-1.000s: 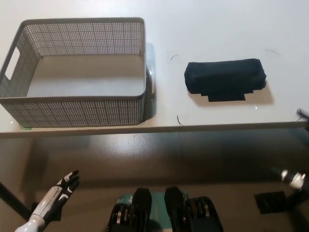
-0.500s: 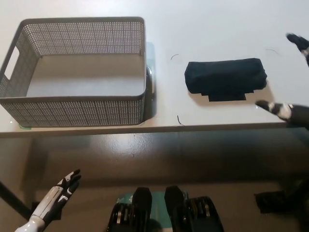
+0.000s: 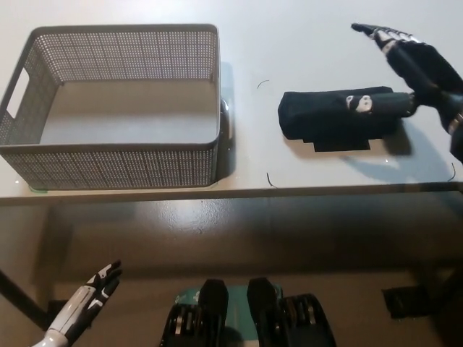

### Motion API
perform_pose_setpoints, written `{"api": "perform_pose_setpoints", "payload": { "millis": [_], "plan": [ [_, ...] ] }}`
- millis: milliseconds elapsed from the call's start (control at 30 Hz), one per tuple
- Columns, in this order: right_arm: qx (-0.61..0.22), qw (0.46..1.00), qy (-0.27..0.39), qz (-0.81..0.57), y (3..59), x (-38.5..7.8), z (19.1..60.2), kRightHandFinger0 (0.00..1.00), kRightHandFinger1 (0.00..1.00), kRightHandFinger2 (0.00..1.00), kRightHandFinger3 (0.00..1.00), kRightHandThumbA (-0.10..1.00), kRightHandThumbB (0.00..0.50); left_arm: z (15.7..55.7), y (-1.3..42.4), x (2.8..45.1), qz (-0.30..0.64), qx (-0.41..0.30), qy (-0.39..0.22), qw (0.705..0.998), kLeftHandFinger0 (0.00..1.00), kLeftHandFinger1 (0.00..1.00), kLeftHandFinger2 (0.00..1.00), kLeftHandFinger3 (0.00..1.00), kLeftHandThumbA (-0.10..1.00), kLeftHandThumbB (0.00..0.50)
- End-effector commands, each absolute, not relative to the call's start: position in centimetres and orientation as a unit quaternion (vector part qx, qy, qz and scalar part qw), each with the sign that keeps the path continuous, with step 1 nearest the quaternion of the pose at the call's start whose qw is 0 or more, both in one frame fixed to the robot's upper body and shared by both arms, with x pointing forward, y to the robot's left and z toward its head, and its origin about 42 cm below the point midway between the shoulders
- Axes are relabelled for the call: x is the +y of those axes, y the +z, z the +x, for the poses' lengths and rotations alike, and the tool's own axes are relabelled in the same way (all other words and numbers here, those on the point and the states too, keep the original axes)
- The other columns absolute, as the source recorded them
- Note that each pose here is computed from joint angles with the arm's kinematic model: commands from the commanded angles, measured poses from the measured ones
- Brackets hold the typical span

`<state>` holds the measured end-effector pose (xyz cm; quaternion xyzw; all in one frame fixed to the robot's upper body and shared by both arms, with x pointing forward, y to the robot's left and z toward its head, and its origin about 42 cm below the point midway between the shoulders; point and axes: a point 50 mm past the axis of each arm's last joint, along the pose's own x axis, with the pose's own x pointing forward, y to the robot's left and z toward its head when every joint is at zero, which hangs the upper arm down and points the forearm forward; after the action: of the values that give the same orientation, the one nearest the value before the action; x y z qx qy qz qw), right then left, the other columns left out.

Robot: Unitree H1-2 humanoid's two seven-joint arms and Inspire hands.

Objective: Use the right hand to pick up the pencil case on the right hand side and put it into a grey container on the left side

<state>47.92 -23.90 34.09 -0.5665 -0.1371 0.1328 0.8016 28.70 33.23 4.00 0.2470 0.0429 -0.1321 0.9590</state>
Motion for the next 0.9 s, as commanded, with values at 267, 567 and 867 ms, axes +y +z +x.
{"api": "perform_pose_setpoints", "payload": {
  "millis": [267,567,867],
  "plan": [
    [-0.037,0.732,0.128,-0.668,39.4,-23.7,55.9,1.00,1.00,1.00,1.00,0.84,0.500,28.0,4.5,33.4,0.259,0.014,-0.146,0.955,1.00,1.00,1.00,1.00,1.00,0.394],
    [-0.002,0.727,0.142,-0.672,37.7,-23.6,57.7,1.00,1.00,1.00,1.00,0.81,0.500,27.9,4.5,33.2,0.265,0.013,-0.149,0.953,1.00,1.00,1.00,1.00,1.00,0.380],
    [0.012,0.733,0.149,-0.664,37.8,-23.2,58.8,1.00,1.00,1.00,1.00,0.78,0.500,28.4,4.6,33.2,0.266,0.011,-0.150,0.952,1.00,1.00,1.00,1.00,1.00,0.363]
  ]
}}
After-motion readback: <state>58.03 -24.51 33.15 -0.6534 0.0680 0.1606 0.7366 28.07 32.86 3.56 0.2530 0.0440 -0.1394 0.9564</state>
